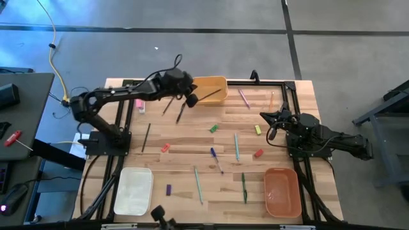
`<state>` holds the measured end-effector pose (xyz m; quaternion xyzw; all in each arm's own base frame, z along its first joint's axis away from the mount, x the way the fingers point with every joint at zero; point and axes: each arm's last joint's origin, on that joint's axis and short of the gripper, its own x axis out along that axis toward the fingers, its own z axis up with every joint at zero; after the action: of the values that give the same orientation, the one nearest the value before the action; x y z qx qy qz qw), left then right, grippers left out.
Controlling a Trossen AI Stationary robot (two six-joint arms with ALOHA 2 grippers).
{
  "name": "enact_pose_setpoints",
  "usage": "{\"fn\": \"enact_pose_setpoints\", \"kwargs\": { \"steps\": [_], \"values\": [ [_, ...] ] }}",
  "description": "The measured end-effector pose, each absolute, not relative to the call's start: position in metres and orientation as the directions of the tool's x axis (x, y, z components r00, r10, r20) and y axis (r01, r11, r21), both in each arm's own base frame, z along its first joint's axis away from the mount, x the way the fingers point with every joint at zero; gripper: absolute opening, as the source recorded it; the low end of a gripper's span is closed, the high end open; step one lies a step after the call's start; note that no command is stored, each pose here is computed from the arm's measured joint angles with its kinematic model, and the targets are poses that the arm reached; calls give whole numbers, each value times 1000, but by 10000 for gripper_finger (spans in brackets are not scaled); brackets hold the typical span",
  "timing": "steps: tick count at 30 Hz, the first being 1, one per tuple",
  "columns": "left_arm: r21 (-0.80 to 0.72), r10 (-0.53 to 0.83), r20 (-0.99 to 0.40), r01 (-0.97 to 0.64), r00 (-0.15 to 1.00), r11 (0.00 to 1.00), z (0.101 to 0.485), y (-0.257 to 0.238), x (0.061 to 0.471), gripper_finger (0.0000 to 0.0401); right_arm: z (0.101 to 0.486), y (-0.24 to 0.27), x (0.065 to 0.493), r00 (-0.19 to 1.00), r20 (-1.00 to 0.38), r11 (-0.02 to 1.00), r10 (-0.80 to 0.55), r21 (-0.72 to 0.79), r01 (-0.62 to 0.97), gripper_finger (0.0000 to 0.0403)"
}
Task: Sort crayons/erasers/pens/pencils in bins
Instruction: Put the pink pen into the orange bin
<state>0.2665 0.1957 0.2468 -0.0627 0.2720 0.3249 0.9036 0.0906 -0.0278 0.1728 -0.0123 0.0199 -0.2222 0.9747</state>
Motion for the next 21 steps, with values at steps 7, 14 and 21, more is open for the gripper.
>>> {"fn": "enact_pose_setpoints", "kwargs": {
  "steps": [7,14,21],
  "values": [
    [1,514,-435,-571,739,821,235,149,247,0,173,-28,91,901,-33,901,-434,-33,433,0],
    [-81,447,-257,-480,857,873,205,106,234,0,173,-28,91,901,-33,901,-433,-33,432,0],
    [-99,367,-117,-379,923,920,194,86,228,0,173,-28,91,900,-33,901,-434,-33,433,0]
  ]
}}
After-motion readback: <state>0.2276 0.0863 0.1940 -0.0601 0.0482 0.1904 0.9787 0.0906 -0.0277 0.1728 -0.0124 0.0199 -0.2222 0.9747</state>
